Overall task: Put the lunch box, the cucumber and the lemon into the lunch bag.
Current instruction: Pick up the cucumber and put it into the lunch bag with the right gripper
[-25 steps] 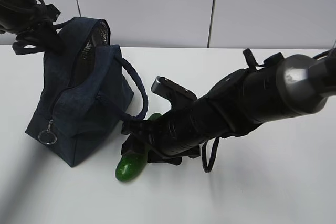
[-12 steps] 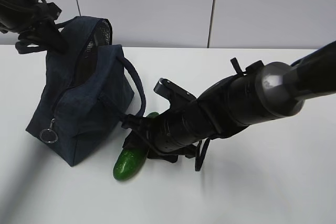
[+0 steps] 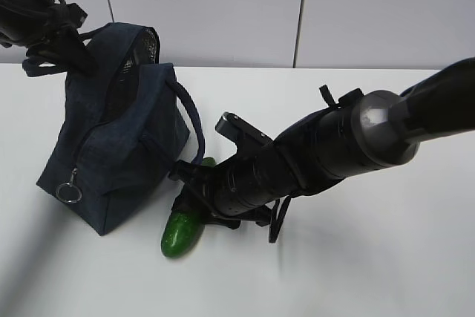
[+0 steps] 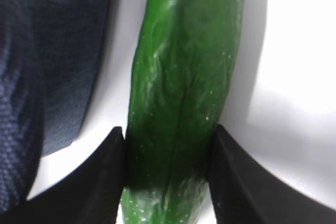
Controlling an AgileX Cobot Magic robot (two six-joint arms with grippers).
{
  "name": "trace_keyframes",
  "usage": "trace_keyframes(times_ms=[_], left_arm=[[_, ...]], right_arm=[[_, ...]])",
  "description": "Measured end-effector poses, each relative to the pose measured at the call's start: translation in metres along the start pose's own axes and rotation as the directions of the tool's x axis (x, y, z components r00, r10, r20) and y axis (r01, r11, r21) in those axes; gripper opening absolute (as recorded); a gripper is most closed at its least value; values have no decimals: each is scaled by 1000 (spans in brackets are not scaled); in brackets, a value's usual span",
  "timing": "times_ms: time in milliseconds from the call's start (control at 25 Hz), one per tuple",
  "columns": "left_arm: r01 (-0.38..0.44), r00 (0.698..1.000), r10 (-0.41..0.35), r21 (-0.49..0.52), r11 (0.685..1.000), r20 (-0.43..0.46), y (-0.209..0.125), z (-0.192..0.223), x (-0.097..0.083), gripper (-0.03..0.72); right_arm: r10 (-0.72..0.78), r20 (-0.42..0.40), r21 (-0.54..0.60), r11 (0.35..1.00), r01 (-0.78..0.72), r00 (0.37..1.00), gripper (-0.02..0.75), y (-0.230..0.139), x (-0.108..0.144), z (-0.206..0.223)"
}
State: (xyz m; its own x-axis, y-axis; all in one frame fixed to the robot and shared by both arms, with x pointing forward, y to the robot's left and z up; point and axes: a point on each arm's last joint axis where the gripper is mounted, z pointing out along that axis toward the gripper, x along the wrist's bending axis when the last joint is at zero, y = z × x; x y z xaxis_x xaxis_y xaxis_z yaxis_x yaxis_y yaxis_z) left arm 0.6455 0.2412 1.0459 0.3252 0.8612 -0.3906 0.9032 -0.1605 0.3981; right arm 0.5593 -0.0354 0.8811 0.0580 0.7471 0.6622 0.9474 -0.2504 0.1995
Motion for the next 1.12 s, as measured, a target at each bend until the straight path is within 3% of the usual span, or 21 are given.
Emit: trace_keyframes(times_ms=[320,600,1120], left_arm=[[-3,1000,3,2,1000,1,0,0,0,-2],[-7,1000,7,3,1000,2,0,0,0,-2],[-11,1000,11,-4,1000,-2,0,0,0,-2]], right_arm=[[-19,-72,112,993,27,997,290,-10,6,0],[-168,-124,186,964,189,978,267,-17,18,-16],[-379,-288,325,825,462,879,263,-36,55,-83]])
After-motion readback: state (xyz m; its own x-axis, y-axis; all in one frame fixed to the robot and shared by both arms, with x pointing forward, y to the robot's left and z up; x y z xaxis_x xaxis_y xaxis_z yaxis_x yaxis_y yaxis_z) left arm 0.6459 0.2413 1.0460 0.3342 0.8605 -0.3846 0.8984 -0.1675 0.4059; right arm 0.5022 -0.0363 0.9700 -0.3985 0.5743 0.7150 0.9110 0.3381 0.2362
